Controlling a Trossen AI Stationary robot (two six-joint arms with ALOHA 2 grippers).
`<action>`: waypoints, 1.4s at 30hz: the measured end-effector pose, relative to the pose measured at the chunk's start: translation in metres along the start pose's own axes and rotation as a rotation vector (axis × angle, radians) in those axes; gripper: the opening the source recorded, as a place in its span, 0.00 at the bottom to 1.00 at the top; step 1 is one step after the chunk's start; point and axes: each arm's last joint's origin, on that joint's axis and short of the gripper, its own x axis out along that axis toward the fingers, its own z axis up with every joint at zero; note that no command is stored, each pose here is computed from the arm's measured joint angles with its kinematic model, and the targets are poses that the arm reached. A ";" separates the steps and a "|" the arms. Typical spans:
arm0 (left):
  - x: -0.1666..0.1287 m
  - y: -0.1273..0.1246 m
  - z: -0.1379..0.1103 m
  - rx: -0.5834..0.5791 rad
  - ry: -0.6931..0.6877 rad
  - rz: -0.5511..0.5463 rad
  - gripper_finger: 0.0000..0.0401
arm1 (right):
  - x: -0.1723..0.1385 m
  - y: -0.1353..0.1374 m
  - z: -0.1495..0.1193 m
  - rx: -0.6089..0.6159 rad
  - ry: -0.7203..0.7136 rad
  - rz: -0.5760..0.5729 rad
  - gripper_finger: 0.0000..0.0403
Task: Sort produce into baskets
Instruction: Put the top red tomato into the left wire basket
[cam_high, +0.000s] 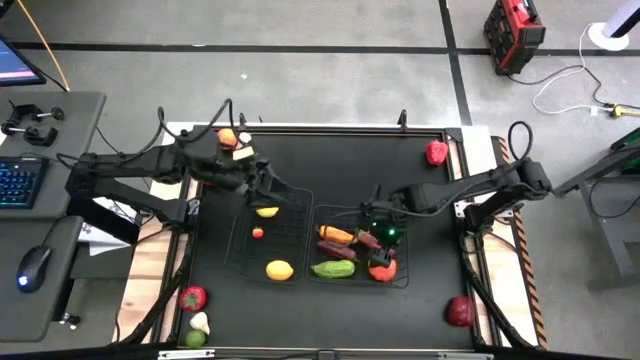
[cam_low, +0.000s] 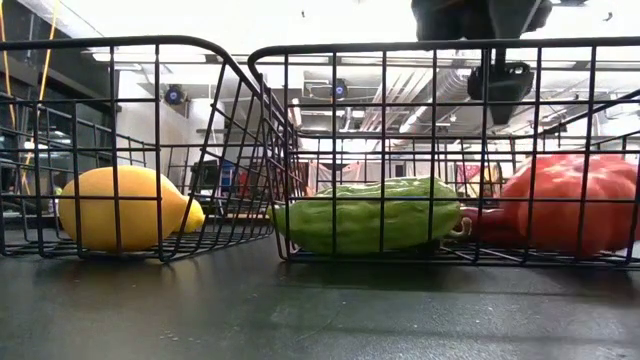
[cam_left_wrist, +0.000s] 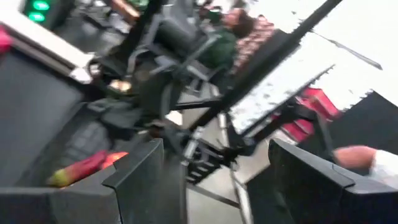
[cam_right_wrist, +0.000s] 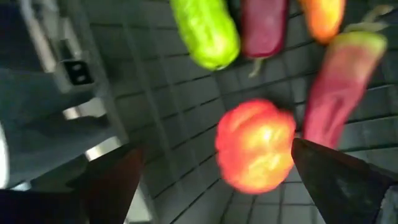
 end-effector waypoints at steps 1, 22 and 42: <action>0.001 0.001 -0.001 -0.007 -0.002 0.028 0.70 | -0.002 0.001 0.000 -0.002 0.004 0.012 0.99; -0.069 0.135 -0.026 -0.533 0.439 1.379 0.70 | -0.095 -0.006 -0.015 -0.293 -0.225 -0.539 0.99; -0.085 0.274 -0.054 -0.778 0.939 1.622 0.70 | -0.081 -0.039 0.011 -0.162 -0.416 -0.451 0.99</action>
